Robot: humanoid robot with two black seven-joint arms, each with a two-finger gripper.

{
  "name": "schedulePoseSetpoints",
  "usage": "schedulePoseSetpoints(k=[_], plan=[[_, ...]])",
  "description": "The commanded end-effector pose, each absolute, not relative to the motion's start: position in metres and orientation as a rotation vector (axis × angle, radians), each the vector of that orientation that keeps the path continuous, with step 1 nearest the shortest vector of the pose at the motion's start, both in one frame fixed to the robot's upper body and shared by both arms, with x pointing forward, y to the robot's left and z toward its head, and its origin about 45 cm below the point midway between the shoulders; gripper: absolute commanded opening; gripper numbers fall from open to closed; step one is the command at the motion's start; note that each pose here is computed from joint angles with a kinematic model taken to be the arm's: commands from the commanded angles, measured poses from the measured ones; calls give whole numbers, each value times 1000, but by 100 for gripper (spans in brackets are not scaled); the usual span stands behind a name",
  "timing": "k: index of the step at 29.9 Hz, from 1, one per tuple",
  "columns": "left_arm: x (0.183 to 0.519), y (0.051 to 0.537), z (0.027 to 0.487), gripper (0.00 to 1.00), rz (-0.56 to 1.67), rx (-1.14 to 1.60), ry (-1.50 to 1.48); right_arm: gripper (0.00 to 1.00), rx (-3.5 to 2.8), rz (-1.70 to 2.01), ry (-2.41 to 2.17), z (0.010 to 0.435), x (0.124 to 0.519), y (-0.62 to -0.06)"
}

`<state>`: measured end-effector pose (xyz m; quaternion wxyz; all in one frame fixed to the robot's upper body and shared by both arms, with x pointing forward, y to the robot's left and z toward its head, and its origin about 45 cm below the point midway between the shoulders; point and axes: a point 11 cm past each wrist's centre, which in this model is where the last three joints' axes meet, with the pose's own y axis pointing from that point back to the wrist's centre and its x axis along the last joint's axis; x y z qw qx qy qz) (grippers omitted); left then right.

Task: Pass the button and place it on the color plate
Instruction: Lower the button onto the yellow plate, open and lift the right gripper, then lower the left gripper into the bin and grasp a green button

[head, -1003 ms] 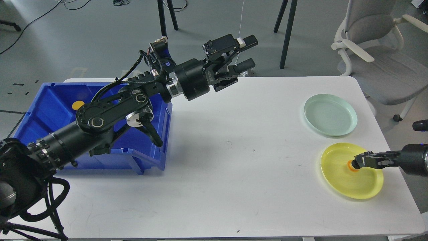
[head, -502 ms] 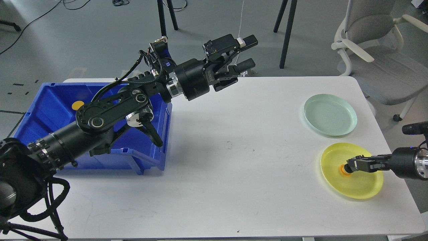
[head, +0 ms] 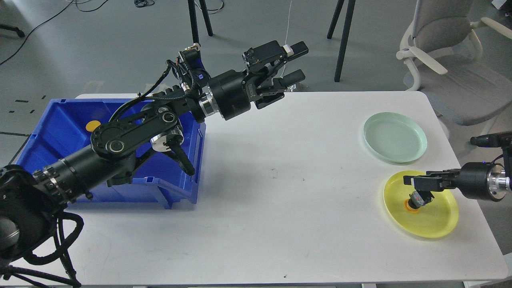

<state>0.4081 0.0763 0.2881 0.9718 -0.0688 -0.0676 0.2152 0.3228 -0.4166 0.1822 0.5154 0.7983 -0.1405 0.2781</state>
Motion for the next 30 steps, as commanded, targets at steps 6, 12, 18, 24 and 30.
schedulePoseSetpoints(k=[6, 12, 18, 24, 30], plan=[[436, 135, 293, 86, 622, -52, -244, 97, 2321, 547, -875, 240, 366, -380], [450, 240, 311, 92, 760, 106, -358, 97, 2658, 352, -1127, 251, 388, -326], [437, 335, 326, 93, 753, 490, -625, 97, 2801, 181, -1259, 251, 392, -307], [414, 396, 315, 93, 601, 885, -769, 97, 2832, 122, -1252, 239, 389, -295], [393, 427, 275, 93, 385, 1185, -810, 97, 2830, 94, -1254, 232, 385, -295]])
